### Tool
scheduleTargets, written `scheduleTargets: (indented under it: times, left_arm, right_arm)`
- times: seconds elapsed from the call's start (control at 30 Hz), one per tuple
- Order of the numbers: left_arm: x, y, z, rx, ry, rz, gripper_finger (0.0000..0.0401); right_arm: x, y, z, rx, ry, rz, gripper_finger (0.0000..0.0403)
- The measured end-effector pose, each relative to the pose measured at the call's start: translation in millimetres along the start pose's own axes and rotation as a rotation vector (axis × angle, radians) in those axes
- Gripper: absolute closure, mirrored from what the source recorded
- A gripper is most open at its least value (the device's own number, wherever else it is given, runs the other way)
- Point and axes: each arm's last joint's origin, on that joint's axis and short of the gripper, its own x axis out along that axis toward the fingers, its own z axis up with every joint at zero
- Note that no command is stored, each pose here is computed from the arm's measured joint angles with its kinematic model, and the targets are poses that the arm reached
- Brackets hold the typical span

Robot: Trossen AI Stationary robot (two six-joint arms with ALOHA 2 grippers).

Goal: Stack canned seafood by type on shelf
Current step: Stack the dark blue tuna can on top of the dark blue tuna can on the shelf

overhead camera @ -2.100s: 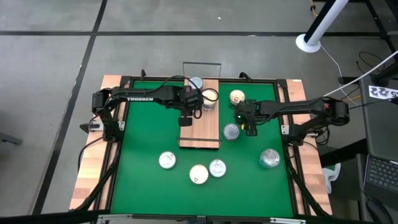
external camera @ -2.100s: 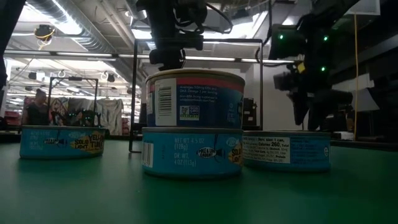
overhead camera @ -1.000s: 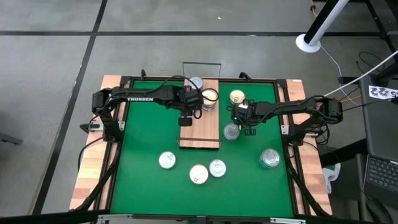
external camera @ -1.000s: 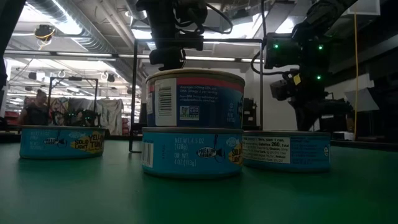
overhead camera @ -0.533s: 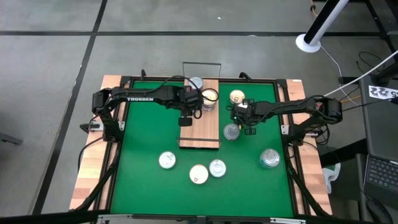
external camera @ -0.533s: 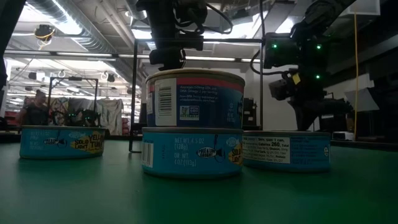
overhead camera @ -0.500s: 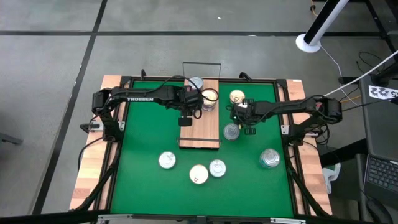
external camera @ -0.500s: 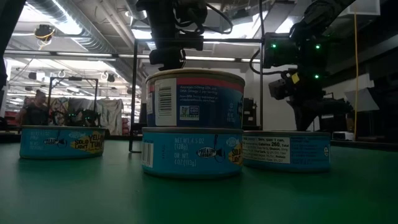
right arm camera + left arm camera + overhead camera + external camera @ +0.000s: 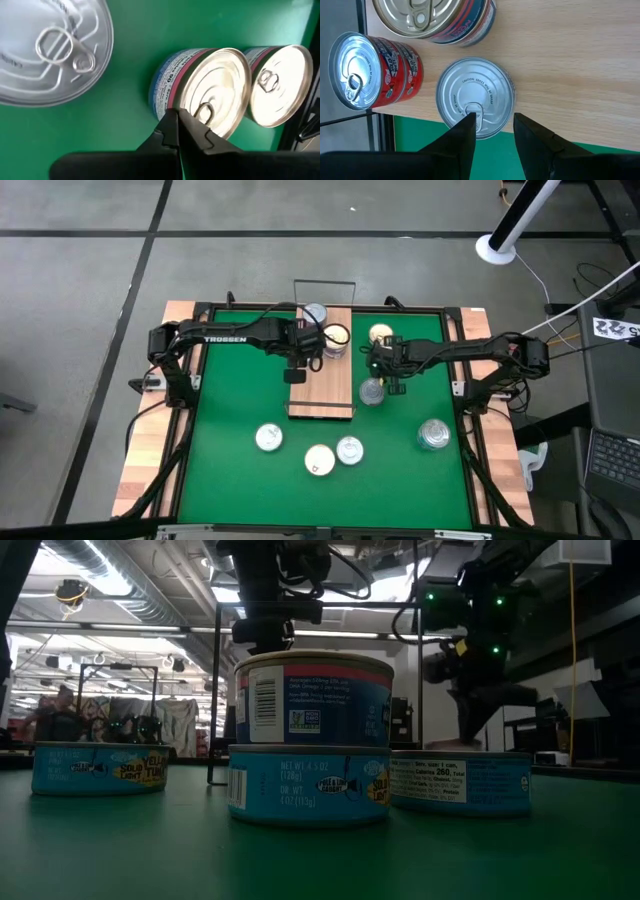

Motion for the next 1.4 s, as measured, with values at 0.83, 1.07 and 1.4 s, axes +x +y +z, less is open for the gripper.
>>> scheduleTargets:
  times: [0.83,1.07,1.4]
  left_arm:
    - [-0.5,0.0,-0.6,0.005,0.004,-0.001,0.0274]
    - [-0.6,-0.1,-0.6,0.006,0.004,-0.001,0.0274]
    - [-0.5,0.0,-0.6,0.005,0.004,-0.001,0.0274]
  right_arm:
    - [-48.9,-27.8,27.9,-0.058,-0.111,-0.054,0.0403]
    - [-71.5,-38.5,34.2,-0.072,-0.135,-0.074,0.0403]
    - [-96.5,-51.5,41.5,-0.098,-0.174,-0.154,0.0403]
